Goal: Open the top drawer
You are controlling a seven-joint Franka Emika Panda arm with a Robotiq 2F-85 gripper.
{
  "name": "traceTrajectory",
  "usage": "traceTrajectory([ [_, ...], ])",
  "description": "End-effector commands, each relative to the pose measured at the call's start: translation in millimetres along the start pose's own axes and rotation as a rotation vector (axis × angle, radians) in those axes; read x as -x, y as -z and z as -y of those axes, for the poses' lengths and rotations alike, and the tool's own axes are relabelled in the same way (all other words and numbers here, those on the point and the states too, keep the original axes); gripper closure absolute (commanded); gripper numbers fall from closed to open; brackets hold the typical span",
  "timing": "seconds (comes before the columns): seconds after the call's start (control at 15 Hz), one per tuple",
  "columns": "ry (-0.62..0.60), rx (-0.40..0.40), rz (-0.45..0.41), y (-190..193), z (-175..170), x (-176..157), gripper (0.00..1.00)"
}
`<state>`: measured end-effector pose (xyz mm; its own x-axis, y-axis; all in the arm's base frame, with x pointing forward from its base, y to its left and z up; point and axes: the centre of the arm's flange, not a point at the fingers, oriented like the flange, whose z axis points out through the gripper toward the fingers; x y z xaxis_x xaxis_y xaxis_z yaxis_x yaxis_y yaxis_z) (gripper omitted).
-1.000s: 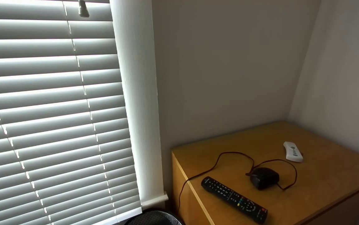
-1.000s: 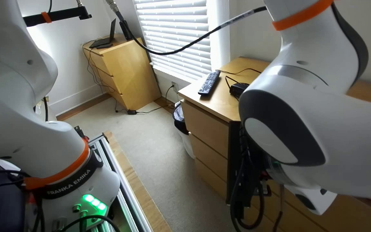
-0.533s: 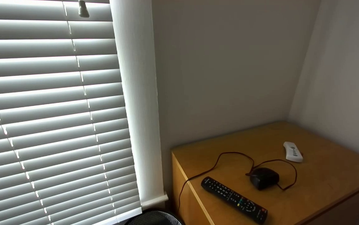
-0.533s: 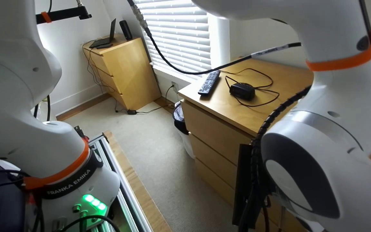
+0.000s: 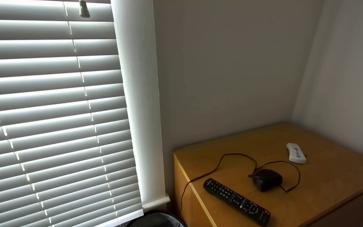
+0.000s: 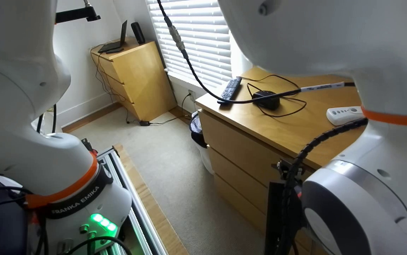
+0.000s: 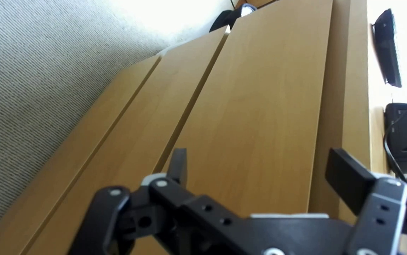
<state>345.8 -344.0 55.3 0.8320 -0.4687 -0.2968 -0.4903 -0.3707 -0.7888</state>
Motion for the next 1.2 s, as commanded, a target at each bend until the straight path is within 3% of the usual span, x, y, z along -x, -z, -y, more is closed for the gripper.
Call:
traceTrajectory([
  [0.0,0.062,-0.077,-0.075,-1.1,-18.9,-13.6,0.0],
  [0.4,0.041,-0.148,-0.223,2.3,-29.7,-23.5,0.0],
  [1.13,-0.077,-0.231,-0.417,-10.3,-48.6,-26.6,0.0],
])
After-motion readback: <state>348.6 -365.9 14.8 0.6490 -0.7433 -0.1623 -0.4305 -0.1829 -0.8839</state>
